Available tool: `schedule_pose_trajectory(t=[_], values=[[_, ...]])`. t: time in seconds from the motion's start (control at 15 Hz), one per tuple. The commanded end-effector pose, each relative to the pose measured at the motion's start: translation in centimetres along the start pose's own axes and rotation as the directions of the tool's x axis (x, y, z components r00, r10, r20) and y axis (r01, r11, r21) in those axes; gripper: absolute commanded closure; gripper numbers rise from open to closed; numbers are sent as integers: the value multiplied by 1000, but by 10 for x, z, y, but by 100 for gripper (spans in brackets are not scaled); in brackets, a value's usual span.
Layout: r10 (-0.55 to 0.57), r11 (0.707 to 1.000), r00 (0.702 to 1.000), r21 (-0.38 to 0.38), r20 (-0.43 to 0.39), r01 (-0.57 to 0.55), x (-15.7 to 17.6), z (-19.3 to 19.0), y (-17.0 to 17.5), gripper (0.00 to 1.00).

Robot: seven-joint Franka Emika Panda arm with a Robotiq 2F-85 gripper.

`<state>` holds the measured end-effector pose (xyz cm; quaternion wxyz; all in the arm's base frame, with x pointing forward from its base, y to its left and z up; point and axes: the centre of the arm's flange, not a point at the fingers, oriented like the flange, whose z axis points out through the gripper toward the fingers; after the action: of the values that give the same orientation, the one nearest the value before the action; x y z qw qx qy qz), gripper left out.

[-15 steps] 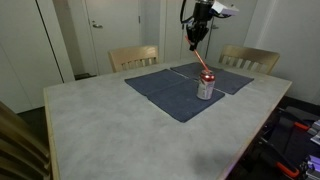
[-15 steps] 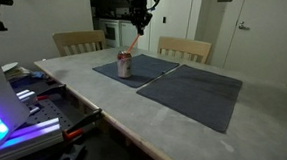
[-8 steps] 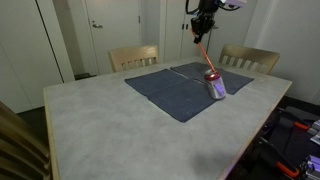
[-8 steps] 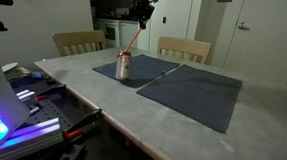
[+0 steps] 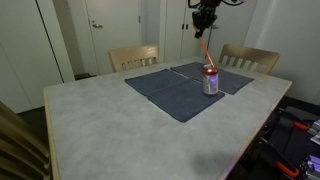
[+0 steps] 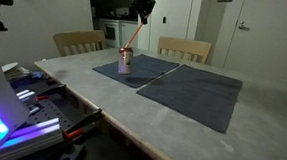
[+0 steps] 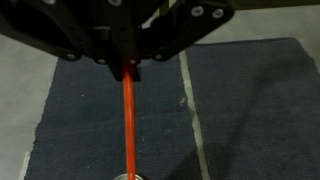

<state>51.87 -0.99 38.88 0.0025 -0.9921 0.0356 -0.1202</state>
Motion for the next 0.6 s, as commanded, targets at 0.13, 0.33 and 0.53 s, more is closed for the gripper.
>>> schedule_pose_trajectory(t=[0.13,0.33,0.53], values=[[96,994,994,60,-54,-93,-5,-4,-1,98],[158,985,985,79,-70,-152,-11,6,-7,98],[212,975,975,87,-73,-205,-21,16,-9,98]])
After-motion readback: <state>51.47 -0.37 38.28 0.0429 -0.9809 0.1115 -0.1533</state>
